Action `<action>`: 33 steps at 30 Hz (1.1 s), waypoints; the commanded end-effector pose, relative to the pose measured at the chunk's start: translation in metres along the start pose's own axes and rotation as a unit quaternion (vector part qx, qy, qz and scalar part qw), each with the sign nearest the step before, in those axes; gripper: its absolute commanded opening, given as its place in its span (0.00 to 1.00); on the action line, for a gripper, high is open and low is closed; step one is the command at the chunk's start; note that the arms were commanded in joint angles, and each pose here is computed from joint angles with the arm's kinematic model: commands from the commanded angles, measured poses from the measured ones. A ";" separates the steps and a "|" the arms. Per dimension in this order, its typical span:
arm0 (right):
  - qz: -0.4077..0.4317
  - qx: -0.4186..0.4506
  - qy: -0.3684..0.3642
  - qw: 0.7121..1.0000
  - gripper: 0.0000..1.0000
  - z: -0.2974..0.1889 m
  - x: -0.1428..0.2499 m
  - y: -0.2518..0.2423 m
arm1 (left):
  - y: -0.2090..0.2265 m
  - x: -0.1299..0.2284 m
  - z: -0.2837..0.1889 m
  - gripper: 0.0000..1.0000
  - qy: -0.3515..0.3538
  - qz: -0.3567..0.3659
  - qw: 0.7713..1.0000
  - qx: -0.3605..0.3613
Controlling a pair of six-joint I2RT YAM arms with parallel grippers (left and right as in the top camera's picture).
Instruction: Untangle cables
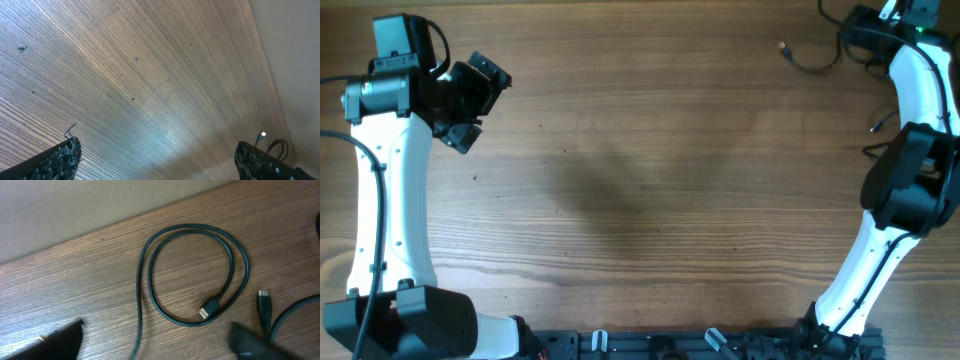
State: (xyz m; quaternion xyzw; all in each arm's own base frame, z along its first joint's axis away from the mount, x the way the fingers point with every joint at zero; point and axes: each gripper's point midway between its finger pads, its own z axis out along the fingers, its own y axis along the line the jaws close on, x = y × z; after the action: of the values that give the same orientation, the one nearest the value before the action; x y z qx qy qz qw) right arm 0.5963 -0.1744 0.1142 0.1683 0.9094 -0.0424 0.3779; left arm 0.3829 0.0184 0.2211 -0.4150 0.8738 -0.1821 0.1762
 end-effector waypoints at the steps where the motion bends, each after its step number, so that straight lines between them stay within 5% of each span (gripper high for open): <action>1: 0.011 -0.037 -0.055 0.998 1.00 -0.053 -0.045 0.016 | 0.005 -0.001 0.004 1.00 0.001 -0.001 1.000 -0.009; 7: -0.059 -0.267 -0.133 0.953 1.00 -0.279 -0.090 0.112 | 0.005 -0.001 0.004 1.00 0.001 -0.001 1.000 -0.009; 14: -0.182 -0.333 -0.169 0.910 0.99 -0.497 -0.006 0.165 | 0.005 -0.001 0.004 1.00 0.001 -0.001 1.000 -0.009; 20: -0.166 -0.333 -0.113 0.921 1.00 -0.537 0.051 0.141 | 0.005 -0.001 0.004 1.00 0.001 -0.001 1.000 -0.009; 29: -0.161 -0.295 -0.030 0.941 1.00 -0.496 0.067 0.136 | 0.005 -0.001 0.004 1.00 0.001 -0.001 1.000 -0.009; 33: -0.171 -0.282 -0.090 0.940 1.00 -0.479 0.062 0.135 | 0.005 -0.001 0.004 1.00 0.001 -0.001 1.000 -0.009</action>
State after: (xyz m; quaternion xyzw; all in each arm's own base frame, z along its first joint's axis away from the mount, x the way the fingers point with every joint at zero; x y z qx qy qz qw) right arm 0.2757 0.0718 0.4200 -0.1009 0.8806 0.1579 0.4353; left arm 0.3824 0.0184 0.2200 -0.4155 0.8742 -0.1813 0.1741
